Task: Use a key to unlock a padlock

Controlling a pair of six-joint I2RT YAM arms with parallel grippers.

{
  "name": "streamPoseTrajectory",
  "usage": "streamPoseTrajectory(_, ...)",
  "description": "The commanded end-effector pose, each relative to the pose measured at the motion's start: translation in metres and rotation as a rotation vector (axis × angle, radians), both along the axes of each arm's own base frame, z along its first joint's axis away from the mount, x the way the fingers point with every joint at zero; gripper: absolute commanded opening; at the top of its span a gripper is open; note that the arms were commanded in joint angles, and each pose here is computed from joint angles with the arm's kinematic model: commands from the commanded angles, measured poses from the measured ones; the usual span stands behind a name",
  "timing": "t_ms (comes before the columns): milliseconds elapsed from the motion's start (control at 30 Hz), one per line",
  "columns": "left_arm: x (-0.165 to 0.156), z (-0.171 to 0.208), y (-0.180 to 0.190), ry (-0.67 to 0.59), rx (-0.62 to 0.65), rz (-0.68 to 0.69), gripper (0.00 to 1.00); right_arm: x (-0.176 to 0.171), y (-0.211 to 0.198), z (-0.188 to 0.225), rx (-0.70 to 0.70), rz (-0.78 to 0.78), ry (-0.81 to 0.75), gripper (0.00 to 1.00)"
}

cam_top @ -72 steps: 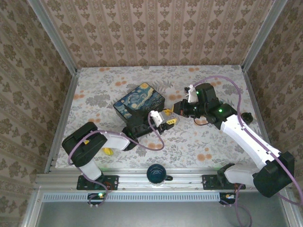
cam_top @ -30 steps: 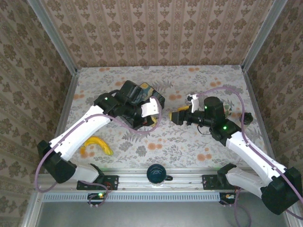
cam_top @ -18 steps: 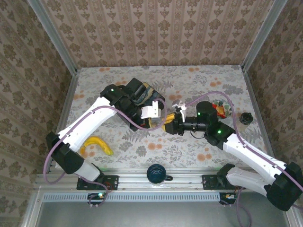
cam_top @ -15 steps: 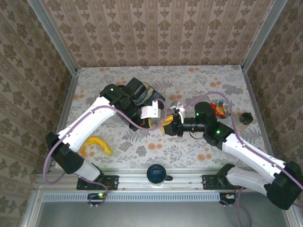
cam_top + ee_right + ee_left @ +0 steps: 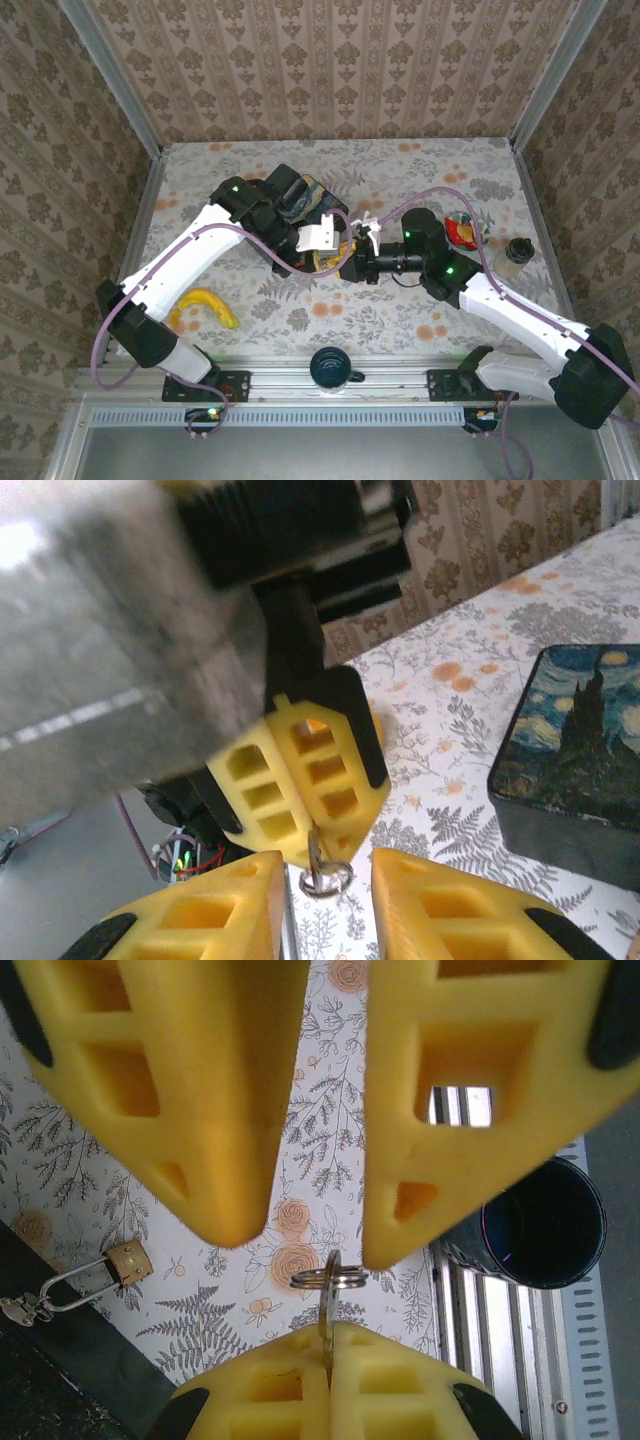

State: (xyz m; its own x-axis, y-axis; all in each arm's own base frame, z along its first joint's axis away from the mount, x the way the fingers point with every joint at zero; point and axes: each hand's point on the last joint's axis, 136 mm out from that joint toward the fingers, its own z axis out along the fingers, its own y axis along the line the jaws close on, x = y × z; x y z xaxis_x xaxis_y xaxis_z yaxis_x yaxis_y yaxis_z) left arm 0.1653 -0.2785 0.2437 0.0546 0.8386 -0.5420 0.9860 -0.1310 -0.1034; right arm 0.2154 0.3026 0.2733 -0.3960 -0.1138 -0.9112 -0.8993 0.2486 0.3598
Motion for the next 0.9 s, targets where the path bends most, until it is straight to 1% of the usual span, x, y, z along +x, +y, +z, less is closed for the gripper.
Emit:
streamPoseTrajectory(0,-0.008,0.001,0.0,0.026,-0.002,-0.034,0.0,-0.004,0.008,0.022,0.051,0.053,-0.024,0.29)
streamPoseTrajectory(400,-0.009,0.003,-0.001,0.025,-0.014,-0.042,0.0,-0.003,0.015,0.01,0.022,0.077,0.032,0.2)
streamPoseTrajectory(533,-0.009,0.002,-0.001,0.027,-0.012,-0.041,0.0,-0.002,0.016,0.008,0.013,0.077,0.04,0.12)
streamPoseTrajectory(633,-0.008,0.004,0.0,0.019,-0.019,-0.038,0.0,-0.003,0.015,0.007,0.005,0.077,0.042,0.08)
streamPoseTrajectory(733,-0.007,0.006,0.0,0.011,-0.027,-0.031,0.0,-0.004,0.015,0.003,-0.01,0.08,0.057,0.07)
streamPoseTrajectory(867,-0.007,0.008,0.001,0.006,-0.032,-0.031,0.0,-0.005,0.014,-0.003,-0.032,0.087,0.08,0.09)
